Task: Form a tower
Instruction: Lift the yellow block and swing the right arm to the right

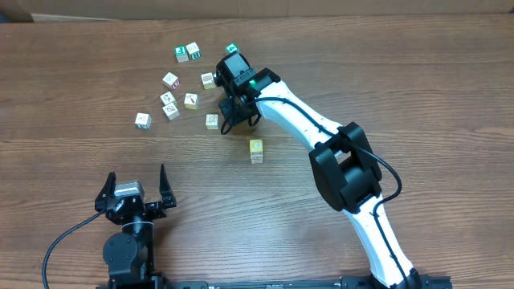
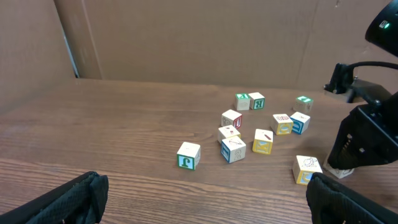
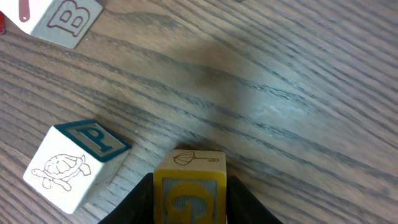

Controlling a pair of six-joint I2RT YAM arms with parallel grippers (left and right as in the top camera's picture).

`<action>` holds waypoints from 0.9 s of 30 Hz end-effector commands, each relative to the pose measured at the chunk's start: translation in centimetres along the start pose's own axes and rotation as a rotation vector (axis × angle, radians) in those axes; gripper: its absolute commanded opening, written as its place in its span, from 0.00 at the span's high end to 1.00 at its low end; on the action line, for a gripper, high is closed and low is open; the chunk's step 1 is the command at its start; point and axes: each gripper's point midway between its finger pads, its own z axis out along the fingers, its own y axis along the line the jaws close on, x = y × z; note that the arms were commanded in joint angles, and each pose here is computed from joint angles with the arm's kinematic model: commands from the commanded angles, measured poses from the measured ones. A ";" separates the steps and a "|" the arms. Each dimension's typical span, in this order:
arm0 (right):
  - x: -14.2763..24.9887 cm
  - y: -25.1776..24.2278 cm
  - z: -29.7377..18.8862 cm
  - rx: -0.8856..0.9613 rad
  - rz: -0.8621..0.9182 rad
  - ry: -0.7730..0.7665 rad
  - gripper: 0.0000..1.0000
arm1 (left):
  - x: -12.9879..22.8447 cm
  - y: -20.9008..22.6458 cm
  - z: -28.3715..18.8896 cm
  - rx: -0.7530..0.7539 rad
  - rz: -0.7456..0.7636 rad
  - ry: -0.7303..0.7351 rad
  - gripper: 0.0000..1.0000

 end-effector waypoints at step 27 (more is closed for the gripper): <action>-0.8 -6.2 -16.8 0.112 0.350 -0.099 0.71 | -0.1 -0.1 0.0 0.003 0.022 -0.009 0.01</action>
